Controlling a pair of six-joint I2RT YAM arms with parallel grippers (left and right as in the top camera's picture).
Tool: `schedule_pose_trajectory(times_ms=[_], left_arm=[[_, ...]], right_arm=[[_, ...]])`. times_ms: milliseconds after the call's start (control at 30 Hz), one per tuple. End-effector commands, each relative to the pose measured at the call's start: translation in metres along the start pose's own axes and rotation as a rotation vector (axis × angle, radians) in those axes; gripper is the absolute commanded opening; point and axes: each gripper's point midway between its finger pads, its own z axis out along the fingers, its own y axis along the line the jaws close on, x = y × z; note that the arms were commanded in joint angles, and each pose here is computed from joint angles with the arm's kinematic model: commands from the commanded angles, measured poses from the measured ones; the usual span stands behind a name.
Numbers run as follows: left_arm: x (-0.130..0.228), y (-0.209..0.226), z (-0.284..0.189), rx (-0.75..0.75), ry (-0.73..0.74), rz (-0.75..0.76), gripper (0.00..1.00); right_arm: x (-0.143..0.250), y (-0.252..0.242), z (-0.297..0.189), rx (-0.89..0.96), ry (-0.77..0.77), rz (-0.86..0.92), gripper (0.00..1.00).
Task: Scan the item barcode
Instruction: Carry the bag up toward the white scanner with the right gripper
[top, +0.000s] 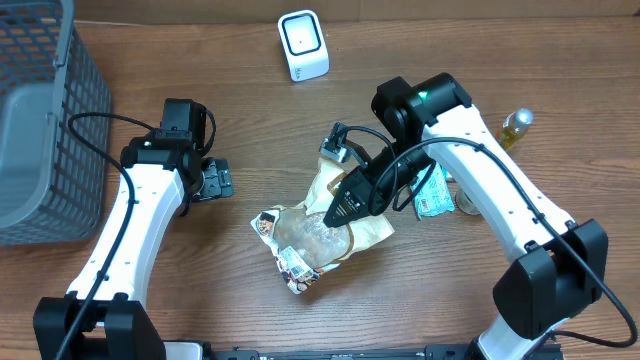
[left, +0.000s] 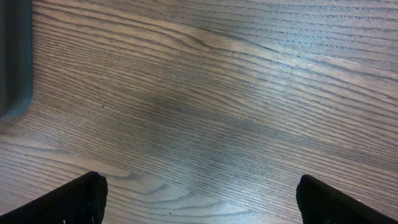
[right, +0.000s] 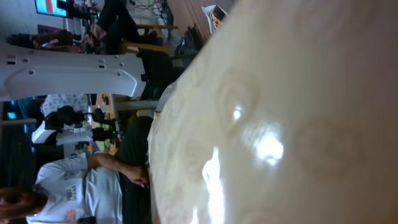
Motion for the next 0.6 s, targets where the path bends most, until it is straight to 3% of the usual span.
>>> schedule_pose_trajectory(times_ms=[0, 167, 333, 567], left_arm=[[-0.002, 0.003, 0.0, -0.015, -0.002, -0.017, 0.99], [-0.002, 0.003, 0.0, -0.015, -0.002, -0.017, 1.0], [-0.002, 0.003, 0.0, -0.015, -0.002, -0.017, 0.99], [-0.002, 0.003, 0.0, -0.015, -0.002, -0.017, 1.0]], right_arm=[[-0.001, 0.012, -0.008, 0.009, -0.03, -0.111, 0.05], [-0.012, -0.005, -0.009, 0.096, -0.048, -0.147, 0.04], [-0.025, -0.049, -0.029, 0.395, -0.065, -0.008, 0.03], [-0.068, -0.005, -0.101, 0.656, -0.243, -0.142, 0.03]])
